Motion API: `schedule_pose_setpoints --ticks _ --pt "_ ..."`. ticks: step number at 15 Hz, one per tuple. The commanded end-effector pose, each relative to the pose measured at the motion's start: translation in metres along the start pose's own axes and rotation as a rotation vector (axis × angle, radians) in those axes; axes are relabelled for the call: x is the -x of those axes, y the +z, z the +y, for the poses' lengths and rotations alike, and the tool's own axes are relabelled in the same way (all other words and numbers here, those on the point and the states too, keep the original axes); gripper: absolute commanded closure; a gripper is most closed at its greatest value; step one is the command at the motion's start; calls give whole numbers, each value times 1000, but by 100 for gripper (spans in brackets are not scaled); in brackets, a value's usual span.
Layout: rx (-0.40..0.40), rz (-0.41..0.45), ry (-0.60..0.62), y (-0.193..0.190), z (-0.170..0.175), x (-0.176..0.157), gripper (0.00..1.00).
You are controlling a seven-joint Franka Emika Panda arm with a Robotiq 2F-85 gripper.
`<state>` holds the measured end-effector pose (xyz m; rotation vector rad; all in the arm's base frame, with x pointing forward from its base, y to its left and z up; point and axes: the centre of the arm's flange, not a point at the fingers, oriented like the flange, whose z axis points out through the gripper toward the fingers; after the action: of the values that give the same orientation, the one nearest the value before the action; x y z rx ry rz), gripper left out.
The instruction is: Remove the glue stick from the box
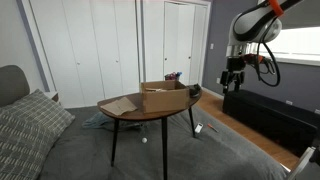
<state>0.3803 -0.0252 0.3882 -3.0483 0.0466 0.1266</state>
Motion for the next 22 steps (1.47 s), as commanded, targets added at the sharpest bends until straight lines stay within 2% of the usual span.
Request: schedule_pose_setpoints --ticks 1,12,17,22 --pt "0 0 0 0 0 0 0" --pt "15 13 -4 -5 -6 -6 0" --pt "58 46 -156 -44 -74 -29 0" --pt "125 146 -363 -83 -157 -40 0"
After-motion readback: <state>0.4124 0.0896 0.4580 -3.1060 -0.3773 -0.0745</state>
